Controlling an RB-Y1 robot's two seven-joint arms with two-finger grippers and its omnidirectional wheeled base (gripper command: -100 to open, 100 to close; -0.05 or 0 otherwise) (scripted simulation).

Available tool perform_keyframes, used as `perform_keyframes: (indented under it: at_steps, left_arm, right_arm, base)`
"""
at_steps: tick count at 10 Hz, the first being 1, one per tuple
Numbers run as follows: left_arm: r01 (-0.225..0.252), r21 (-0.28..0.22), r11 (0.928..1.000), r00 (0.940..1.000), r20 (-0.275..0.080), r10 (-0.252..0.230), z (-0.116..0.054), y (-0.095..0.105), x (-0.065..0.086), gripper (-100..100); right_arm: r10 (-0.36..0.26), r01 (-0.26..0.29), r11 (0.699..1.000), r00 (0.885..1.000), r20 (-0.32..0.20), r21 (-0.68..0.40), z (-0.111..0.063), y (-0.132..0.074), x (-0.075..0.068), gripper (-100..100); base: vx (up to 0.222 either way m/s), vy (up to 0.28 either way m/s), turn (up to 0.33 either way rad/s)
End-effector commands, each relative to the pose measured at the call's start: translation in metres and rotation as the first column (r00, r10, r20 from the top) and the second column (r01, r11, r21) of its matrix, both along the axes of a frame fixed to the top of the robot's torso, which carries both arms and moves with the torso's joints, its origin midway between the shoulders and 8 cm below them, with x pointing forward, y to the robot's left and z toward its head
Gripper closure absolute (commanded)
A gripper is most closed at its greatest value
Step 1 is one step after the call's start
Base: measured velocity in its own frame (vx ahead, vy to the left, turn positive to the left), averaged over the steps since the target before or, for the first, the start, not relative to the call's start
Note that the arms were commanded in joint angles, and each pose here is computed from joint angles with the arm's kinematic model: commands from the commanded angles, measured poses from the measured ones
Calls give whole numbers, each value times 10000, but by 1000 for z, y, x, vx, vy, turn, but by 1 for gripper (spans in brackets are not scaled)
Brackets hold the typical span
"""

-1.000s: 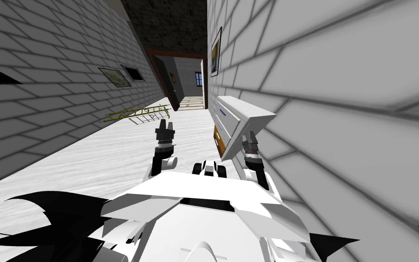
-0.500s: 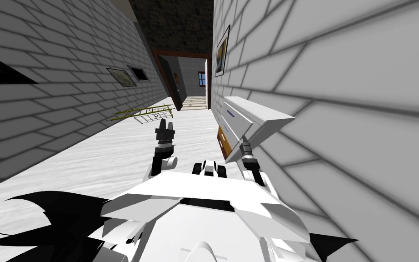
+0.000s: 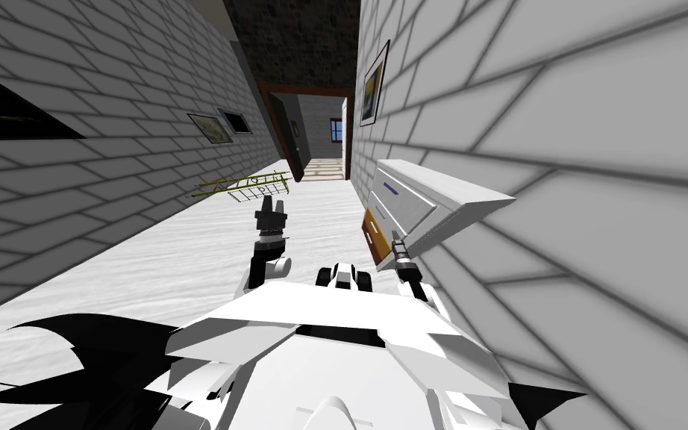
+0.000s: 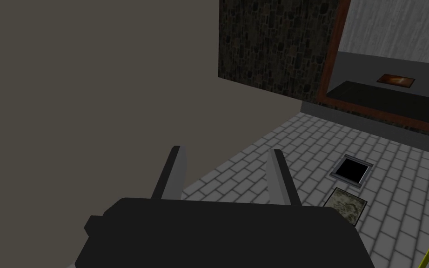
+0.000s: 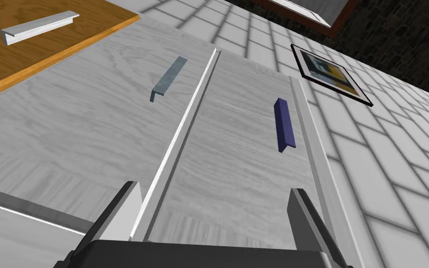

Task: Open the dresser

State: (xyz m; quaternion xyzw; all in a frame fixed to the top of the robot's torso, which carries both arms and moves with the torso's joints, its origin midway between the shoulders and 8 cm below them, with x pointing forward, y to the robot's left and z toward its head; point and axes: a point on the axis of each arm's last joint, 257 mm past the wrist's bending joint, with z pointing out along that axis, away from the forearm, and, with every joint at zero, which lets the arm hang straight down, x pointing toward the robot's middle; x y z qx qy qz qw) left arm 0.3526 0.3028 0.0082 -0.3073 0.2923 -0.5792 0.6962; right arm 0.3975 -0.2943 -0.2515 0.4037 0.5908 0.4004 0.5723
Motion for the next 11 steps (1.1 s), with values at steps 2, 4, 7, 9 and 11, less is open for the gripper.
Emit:
perform_keyframes:
  at_steps: [2,4,7,9,11]
  left_arm:
    - [0,0,10000,10000,0,0,0,0,0,0]
    - [-1,1,10000,10000,-1,1,0,0,0,0]
    - [0,-1,10000,10000,0,0,0,0,0,0]
    - [0,0,10000,10000,0,0,0,0,0,0]
    - [0,1,10000,10000,-1,0,0,0,0,0]
  right_arm:
    - [-405,200,9930,9833,-1773,-1161,-68,-19,-9,-100]
    - [-730,266,9840,9623,-2622,-1763,-100,-32,-18,-100]
    - [-1215,335,9697,9254,-3591,-2418,-136,-51,-32,-100]
    - [-1633,271,9517,8882,-4295,-3058,-163,-68,-46,-100]
    - [-2097,156,9289,8455,-4911,-3699,-188,-86,-61,-100]
  base:
    - [58,143,50]
    - [67,130,64]
    - [67,151,62]
    - [66,140,71]
    - [82,129,66]
